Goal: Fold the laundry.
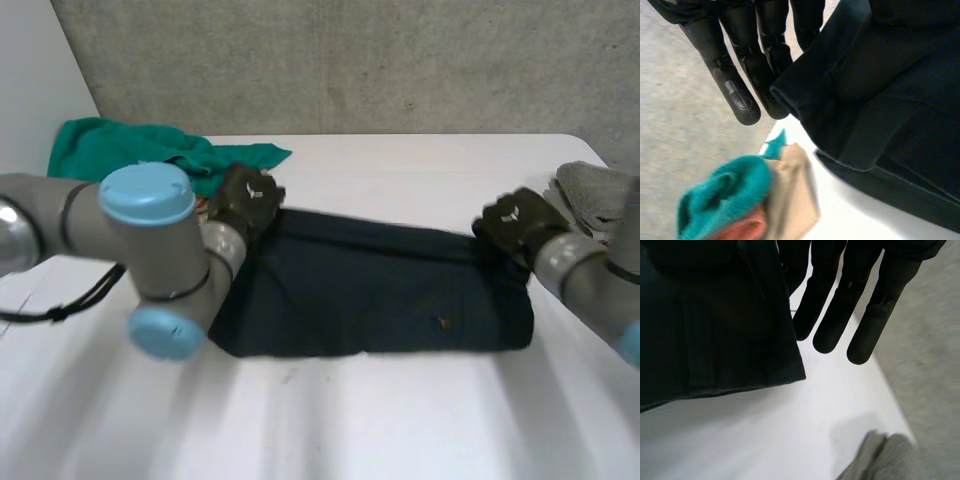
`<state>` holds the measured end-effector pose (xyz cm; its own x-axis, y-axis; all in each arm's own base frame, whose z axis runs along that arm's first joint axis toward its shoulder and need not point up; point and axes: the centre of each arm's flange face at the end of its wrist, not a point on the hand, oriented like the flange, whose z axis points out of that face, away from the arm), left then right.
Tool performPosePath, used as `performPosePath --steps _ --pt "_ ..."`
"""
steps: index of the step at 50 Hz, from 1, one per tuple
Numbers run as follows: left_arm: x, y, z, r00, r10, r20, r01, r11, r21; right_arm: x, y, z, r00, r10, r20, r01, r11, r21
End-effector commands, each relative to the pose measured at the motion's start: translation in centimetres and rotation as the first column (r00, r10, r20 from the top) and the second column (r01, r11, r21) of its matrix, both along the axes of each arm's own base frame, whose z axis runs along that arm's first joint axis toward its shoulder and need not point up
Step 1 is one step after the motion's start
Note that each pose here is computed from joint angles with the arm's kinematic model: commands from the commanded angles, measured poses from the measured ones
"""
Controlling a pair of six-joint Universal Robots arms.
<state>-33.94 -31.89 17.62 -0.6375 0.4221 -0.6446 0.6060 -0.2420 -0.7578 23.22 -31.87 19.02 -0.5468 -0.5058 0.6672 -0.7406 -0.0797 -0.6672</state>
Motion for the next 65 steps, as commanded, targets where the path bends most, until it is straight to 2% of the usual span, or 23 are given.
performPosePath --steps 1,5,11,15,20,24,27,36,38,40,43,46,47,50,51,54,55,58,59,61,62,65 --pt "-1.4 -5.2 -1.6 0.999 0.020 -0.048 -0.025 0.994 -0.108 2.9 -5.6 -2.5 1.000 -0.010 0.027 0.015 0.983 -0.185" --pt "-2.2 -6.4 -2.4 0.997 0.012 -0.070 -0.022 0.989 -0.143 3.9 -7.8 -4.2 0.998 -0.001 0.064 0.018 0.963 -0.268" --pt "-2.9 -5.9 -2.7 0.996 0.006 -0.086 -0.019 0.990 -0.141 5.6 -7.3 -4.3 0.996 0.011 0.090 0.017 0.951 -0.308" --pt "-2.9 -3.9 -2.1 0.997 -0.008 -0.073 0.000 0.994 -0.110 4.4 -5.3 -2.9 0.989 -0.023 0.147 0.056 0.972 -0.226" --pt "-1.3 -1.5 -0.3 0.997 -0.013 -0.070 0.007 0.996 -0.085 2.4 -0.8 0.7 0.964 -0.061 0.259 0.071 0.997 -0.030" --pt "-0.5 0.0 -0.1 0.996 -0.012 -0.090 0.007 0.998 -0.059 1.2 1.3 -1.0 0.955 -0.096 0.280 0.041 0.980 0.194" --pt "0.1 1.0 0.1 0.993 -0.009 -0.118 0.005 1.000 -0.030 0.3 2.1 -2.3 0.953 -0.114 0.280 0.030 0.957 0.288" --pt "0.3 2.6 -0.7 0.990 -0.016 -0.138 0.020 0.999 0.028 -0.2 0.3 -6.4 0.950 -0.129 0.285 0.053 0.965 0.258" --pt "0.4 2.6 -0.6 0.990 -0.014 -0.138 0.018 0.999 0.028 -0.7 -0.3 -6.3 0.951 -0.149 0.270 0.086 0.968 0.234" --pt "0.5 2.7 -0.3 0.990 -0.014 -0.142 0.017 1.000 0.022 -2.1 -1.0 -6.2 0.953 -0.206 0.222 0.163 0.967 0.196" --pt "0.6 2.8 0.6 0.988 -0.013 -0.152 0.014 1.000 0.007 -3.5 -0.8 -5.1 0.965 -0.224 0.139 0.209 0.971 0.116" --pt "1.0 3.1 1.7 0.987 -0.012 -0.163 0.011 1.000 -0.008 -4.7 -0.5 -2.9 0.975 -0.214 0.065 0.214 0.977 0.019" --pt "1.1 3.2 2.0 0.986 -0.013 -0.166 0.011 1.000 -0.013 -5.8 -0.5 -1.9 0.976 -0.218 0.002 0.217 0.975 -0.042" --pt "1.5 3.8 3.2 0.984 -0.017 -0.178 0.012 1.000 -0.028 -6.9 -0.9 -1.2 0.970 -0.226 -0.086 0.217 0.971 -0.102" --pt "1.6 3.9 3.4 0.983 -0.016 -0.181 0.011 1.000 -0.030 -6.7 -0.8 -0.9 0.970 -0.206 -0.130 0.190 0.973 -0.130" --pt "1.9 4.4 4.0 0.982 -0.019 -0.189 0.012 0.999 -0.037 -3.9 0.2 -0.1 0.984 -0.112 -0.140 0.087 0.981 -0.174" --pt "1.9 4.4 4.2 0.981 -0.019 -0.191 0.012 0.999 -0.040 -0.6 1.4 0.7 0.993 0.000 -0.120 -0.026 0.976 -0.216" --pt "2.1 4.7 4.6 0.981 -0.016 -0.195 0.007 0.999 -0.044 3.4 3.4 1.7 0.984 0.147 -0.098 -0.169 0.946 -0.278" --pt "2.1 4.7 4.6 0.980 -0.016 -0.198 0.007 0.999 -0.044 5.8 5.1 1.8 0.964 0.252 -0.090 -0.267 0.916 -0.300" --pt "2.3 4.9 4.9 0.978 -0.012 -0.209 0.004 0.999 -0.040 7.7 6.7 1.1 0.932 0.351 -0.093 -0.362 0.880 -0.307" --pt "2.3 5.0 4.9 0.977 -0.012 -0.214 0.004 0.999 -0.037 9.6 8.5 -0.2 0.885 0.454 -0.100 -0.462 0.836 -0.297" --pt "2.5 5.2 5.0 0.972 -0.005 -0.236 0.001 1.000 -0.018 11.5 11.3 -2.5 0.811 0.574 -0.111 -0.582 0.772 -0.255"
